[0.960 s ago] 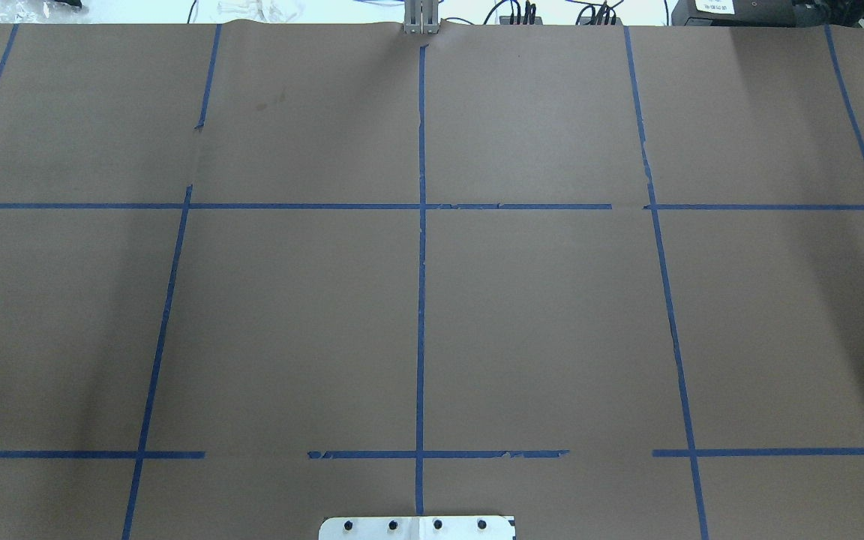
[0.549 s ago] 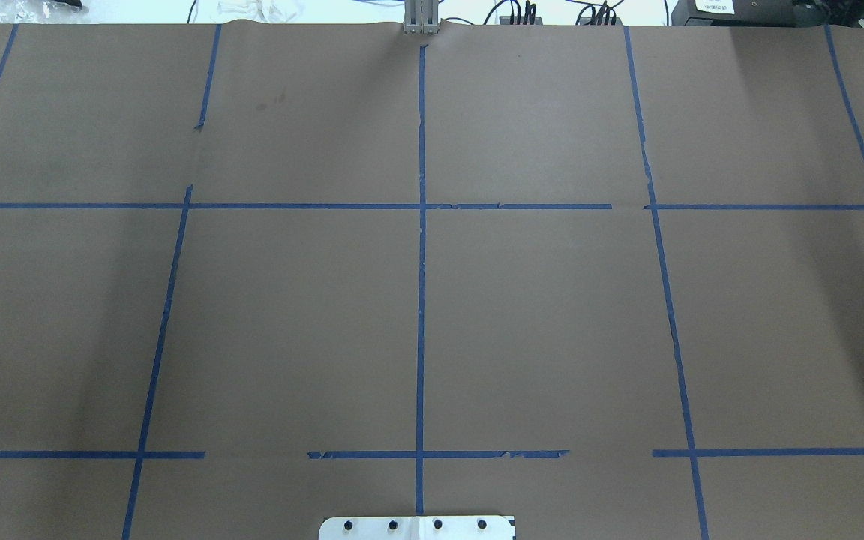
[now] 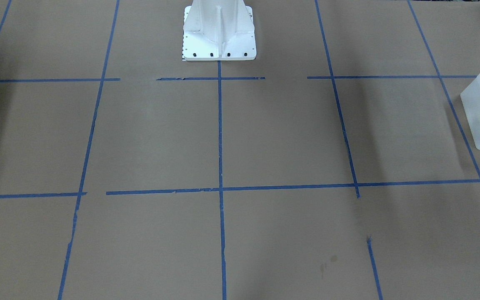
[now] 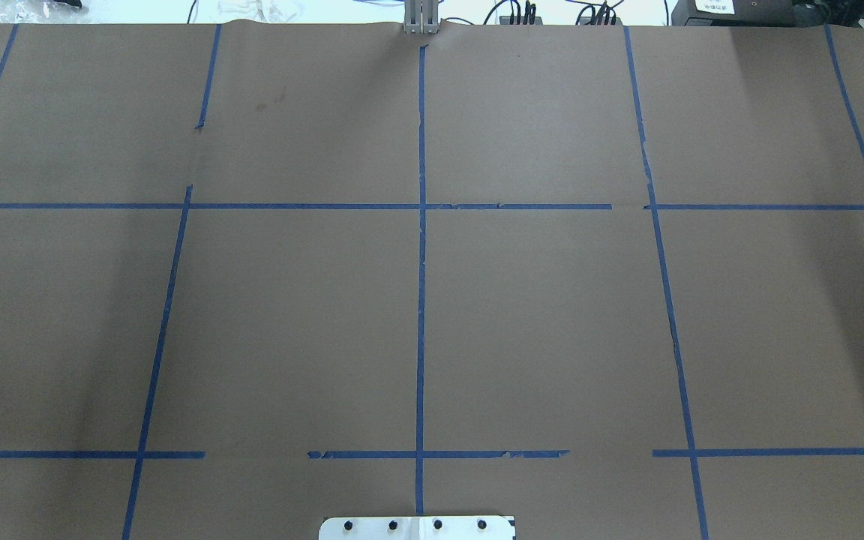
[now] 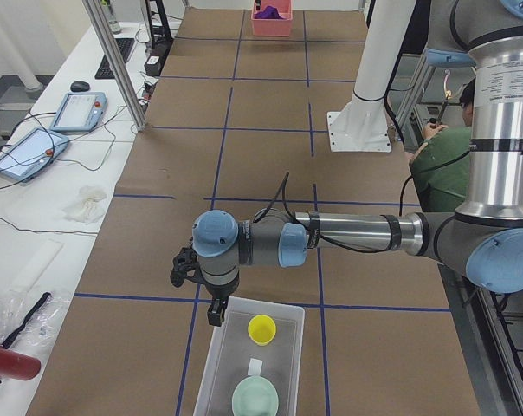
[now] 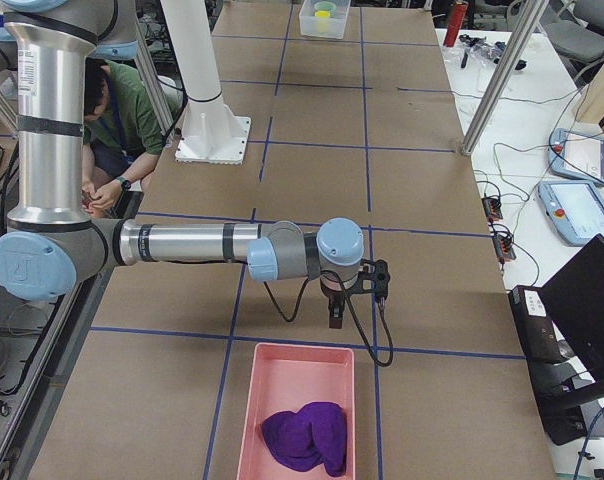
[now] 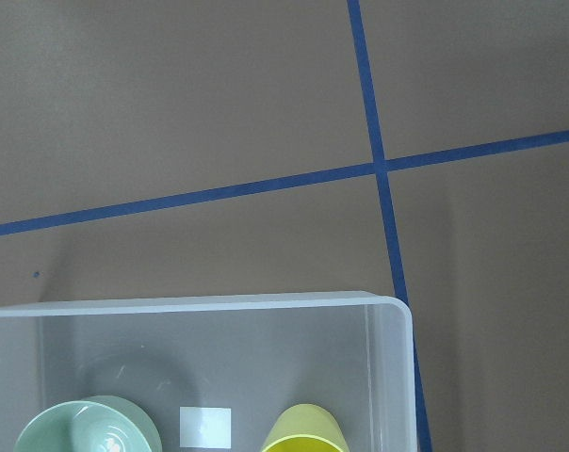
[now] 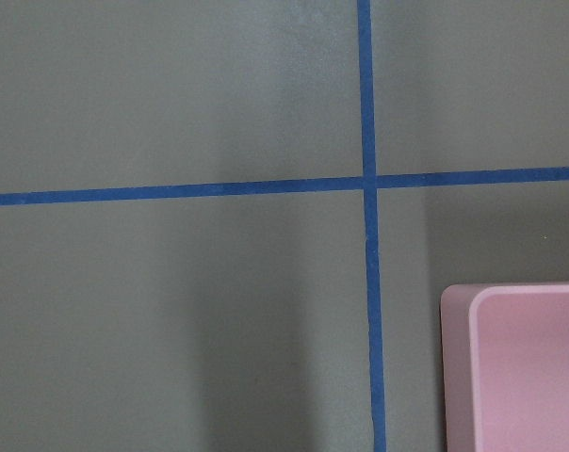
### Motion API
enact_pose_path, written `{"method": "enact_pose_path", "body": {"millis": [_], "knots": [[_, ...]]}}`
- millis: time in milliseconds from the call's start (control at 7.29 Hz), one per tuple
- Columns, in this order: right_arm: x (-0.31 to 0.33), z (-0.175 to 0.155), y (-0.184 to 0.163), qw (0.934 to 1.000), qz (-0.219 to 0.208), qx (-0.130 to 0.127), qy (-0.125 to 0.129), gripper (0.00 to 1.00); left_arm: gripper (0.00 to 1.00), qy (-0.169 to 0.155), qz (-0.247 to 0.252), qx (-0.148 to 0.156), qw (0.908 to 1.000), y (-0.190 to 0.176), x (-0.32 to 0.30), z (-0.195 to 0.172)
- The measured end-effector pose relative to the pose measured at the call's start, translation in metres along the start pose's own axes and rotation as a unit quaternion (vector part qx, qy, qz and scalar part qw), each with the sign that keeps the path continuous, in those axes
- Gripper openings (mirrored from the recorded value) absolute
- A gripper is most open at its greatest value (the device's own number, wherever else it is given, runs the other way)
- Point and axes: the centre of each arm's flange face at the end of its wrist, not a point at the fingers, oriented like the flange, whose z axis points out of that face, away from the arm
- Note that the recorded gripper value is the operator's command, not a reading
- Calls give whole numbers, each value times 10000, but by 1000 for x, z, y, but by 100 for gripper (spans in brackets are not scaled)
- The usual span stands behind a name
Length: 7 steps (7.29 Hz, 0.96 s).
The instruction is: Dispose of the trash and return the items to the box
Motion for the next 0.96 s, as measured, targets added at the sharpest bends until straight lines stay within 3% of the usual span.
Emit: {"method": "enact_pose_path", "body": {"millis": [960], "knots": [[-3,-3,-12,9999,-23,75,118,100,100,-29,126,139,9998,-5,10,-12]]}}
